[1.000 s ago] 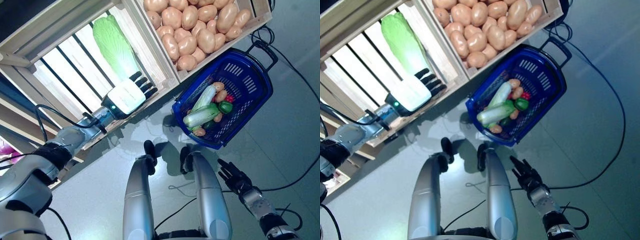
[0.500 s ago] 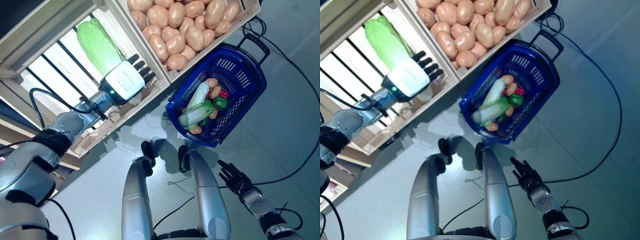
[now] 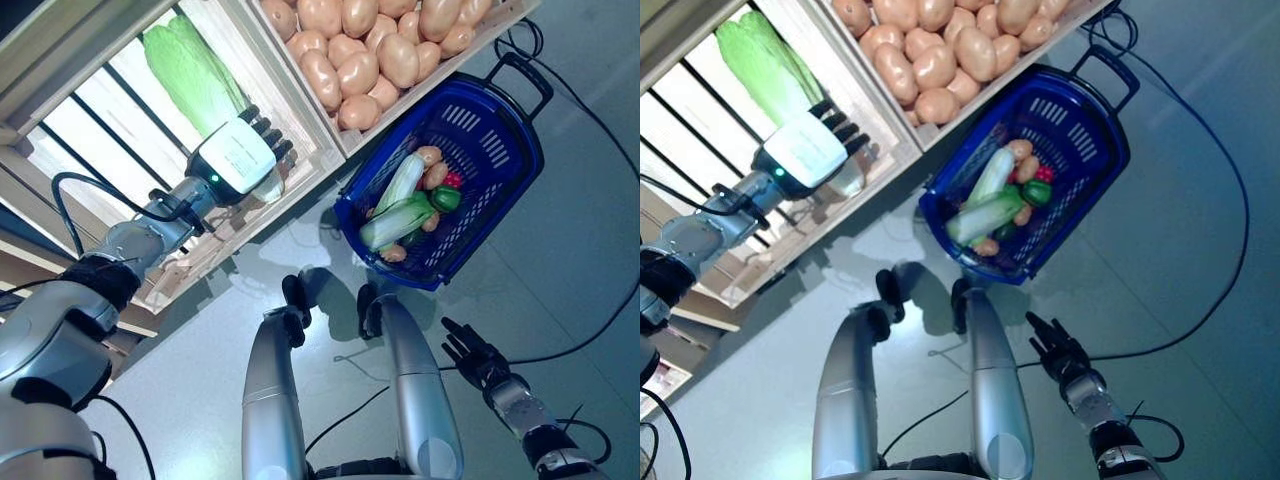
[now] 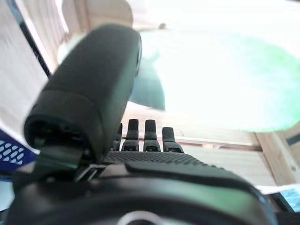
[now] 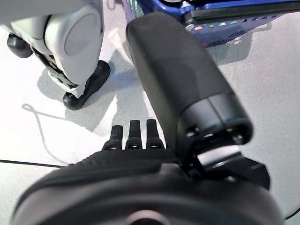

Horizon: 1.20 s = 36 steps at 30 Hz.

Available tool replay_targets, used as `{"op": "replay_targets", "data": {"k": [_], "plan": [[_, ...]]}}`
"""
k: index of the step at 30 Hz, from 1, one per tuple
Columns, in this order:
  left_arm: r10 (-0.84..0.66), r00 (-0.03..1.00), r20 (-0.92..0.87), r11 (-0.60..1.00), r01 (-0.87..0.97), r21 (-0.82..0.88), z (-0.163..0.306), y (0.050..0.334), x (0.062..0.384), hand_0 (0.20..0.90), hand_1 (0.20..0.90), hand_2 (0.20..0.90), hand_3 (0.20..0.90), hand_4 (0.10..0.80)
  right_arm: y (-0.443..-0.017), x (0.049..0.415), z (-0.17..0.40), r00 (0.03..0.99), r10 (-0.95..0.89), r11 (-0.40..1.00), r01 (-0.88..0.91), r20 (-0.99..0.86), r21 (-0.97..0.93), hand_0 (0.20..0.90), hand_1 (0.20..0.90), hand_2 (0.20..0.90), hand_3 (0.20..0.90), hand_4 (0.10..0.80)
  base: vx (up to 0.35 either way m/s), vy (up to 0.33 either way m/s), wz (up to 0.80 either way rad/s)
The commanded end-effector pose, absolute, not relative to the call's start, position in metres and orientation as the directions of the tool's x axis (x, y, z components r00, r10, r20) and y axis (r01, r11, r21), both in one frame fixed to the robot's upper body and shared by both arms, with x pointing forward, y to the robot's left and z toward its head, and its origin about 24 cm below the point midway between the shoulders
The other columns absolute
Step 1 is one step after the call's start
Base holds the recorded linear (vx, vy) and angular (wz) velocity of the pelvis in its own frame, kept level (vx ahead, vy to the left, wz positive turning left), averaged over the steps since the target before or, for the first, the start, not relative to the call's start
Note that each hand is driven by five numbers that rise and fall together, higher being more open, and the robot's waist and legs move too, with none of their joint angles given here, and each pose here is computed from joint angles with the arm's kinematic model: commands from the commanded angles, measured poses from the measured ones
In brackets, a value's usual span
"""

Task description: Put vegetables into the basket

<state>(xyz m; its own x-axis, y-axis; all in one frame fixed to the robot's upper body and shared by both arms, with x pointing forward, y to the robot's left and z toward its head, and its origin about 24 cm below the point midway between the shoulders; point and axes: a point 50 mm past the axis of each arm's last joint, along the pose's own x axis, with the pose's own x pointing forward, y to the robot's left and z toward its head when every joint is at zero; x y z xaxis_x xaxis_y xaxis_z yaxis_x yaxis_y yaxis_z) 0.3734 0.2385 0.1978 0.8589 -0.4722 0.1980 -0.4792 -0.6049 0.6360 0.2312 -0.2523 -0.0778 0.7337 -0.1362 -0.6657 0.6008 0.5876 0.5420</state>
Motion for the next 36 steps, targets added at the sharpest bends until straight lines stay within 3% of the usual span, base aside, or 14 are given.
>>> {"op": "replay_targets", "data": {"k": [1, 11, 12, 13, 15, 16, 27, 36], "plan": [[-0.400, 0.826, 0.397, -0.630, -0.562, 0.536, 0.251, 0.257, 0.373, 0.900, 0.900, 0.900, 0.900, 0.800, -0.282, 0.205, -0.078, 0.721, -0.223, 0.538, 0.653, -0.657, 0.534, 0.900, 0.900, 0.900, 0.900, 0.800, 0.031, 0.033, 0.00], [-0.423, 0.814, 0.398, -0.624, -0.580, 0.523, 0.237, 0.260, 0.371, 0.900, 0.900, 0.900, 0.900, 0.800, -0.273, 0.218, -0.065, 0.751, -0.205, 0.558, 0.616, -0.628, 0.556, 0.900, 0.900, 0.900, 0.900, 0.800, -0.004, 0.014, 0.00], [-0.426, 0.808, 0.408, -0.617, -0.589, 0.522, 0.238, 0.258, 0.371, 0.740, 0.740, 0.740, 0.740, 0.693, -0.270, 0.222, -0.062, 0.758, -0.202, 0.555, 0.610, -0.620, 0.565, 0.900, 0.900, 0.900, 0.900, 0.800, 0.000, 0.000, 0.00], [-0.427, 0.807, 0.408, -0.616, -0.590, 0.522, 0.238, 0.258, 0.371, 0.740, 0.740, 0.740, 0.740, 0.693, -0.270, 0.222, -0.062, 0.759, -0.202, 0.555, 0.610, -0.619, 0.566, 0.900, 0.900, 0.900, 0.900, 0.800, 0.000, 0.000, 0.00], [-0.431, 0.800, 0.418, -0.604, -0.600, 0.525, 0.238, 0.259, 0.371, 0.335, 0.335, 0.335, 0.335, 0.424, -0.266, 0.226, -0.057, 0.767, -0.197, 0.547, 0.603, -0.610, 0.581, 0.900, 0.900, 0.900, 0.900, 0.800, 0.000, 0.000, 0.00], [-0.426, 0.800, 0.422, -0.600, -0.600, 0.530, 0.237, 0.259, 0.372, 0.300, 0.300, 0.300, 0.300, 0.400, -0.265, 0.228, -0.055, 0.771, -0.197, 0.542, 0.600, -0.605, 0.588, 0.900, 0.900, 0.900, 0.900, 0.800, 0.000, 0.000, 0.00], [-0.465, 0.791, 0.396, -0.576, -0.611, 0.543, 0.221, 0.259, 0.366, 0.300, 0.300, 0.300, 0.300, 0.400, -0.261, 0.231, -0.044, 0.766, -0.209, 0.562, 0.603, -0.608, 0.566, 0.900, 0.900, 0.900, 0.900, 0.800, 0.000, 0.000, -0.02], [-0.431, 0.657, 0.618, -0.337, -0.753, 0.566, 0.241, 0.259, 0.359, 0.300, 0.300, 0.300, 0.300, 0.400, -0.253, 0.237, -0.037, 0.802, -0.208, 0.594, 0.558, -0.560, 0.579, 0.900, 0.900, 0.900, 0.900, 0.800, 0.006, -0.026, -0.02]]}}
